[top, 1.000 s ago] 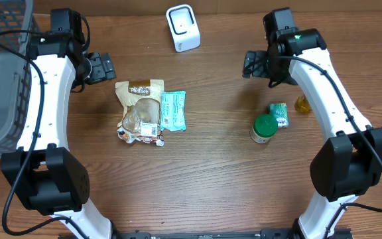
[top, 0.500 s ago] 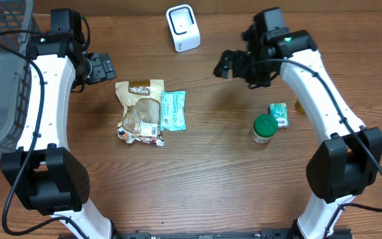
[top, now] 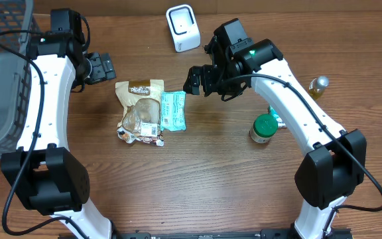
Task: Scan the item barcode
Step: 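Reach the right gripper left toward the light-blue packet beside the brown packet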
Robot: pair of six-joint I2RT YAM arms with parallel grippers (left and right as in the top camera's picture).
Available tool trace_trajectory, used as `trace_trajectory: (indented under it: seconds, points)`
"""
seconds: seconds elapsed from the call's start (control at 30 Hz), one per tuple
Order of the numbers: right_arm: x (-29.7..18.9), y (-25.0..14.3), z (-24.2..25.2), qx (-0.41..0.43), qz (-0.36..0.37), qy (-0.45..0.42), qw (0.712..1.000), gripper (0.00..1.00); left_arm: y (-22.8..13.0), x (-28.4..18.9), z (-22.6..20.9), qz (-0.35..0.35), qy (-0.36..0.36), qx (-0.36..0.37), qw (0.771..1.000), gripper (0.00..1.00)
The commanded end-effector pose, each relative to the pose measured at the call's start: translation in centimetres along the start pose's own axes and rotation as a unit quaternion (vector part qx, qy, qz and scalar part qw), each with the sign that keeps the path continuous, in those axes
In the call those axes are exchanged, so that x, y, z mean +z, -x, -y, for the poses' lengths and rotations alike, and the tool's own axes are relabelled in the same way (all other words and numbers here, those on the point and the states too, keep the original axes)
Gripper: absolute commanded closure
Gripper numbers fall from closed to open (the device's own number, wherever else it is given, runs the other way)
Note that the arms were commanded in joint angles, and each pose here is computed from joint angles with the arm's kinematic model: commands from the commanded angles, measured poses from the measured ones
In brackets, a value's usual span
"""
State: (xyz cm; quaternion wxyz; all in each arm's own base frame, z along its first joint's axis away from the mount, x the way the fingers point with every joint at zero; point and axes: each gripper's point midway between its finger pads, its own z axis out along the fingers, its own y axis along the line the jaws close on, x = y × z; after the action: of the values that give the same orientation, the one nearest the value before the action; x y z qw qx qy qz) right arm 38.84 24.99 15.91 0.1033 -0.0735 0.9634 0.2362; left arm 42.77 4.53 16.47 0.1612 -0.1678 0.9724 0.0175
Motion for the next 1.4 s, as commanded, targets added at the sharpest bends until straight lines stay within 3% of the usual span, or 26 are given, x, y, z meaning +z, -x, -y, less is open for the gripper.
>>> trace_trajectory:
  seconds: [0.0,0.83,1.03,1.37]
  points:
    - [-0.5,0.2,-0.3,-0.005,0.008,0.005,1.0,0.0,0.4,-0.6,0.2,0.009,-0.005,0.01,1.0,0.01]
    - [-0.5,1.9,-1.0,-0.017,0.041,0.02,0.999,0.0,0.4,-0.6,0.2,0.009,-0.005,0.01,1.0,0.0]
    - [1.9,0.2,-0.1,-0.015,0.02,0.015,1.0,0.16,0.4,-0.6,0.2,0.009,-0.005,0.01,1.0,0.0]
    - [6.7,-2.2,-1.8,-0.06,0.021,0.034,0.997,0.17,0.4,-0.6,0.2,0.009,-0.005,0.01,1.0,0.0]
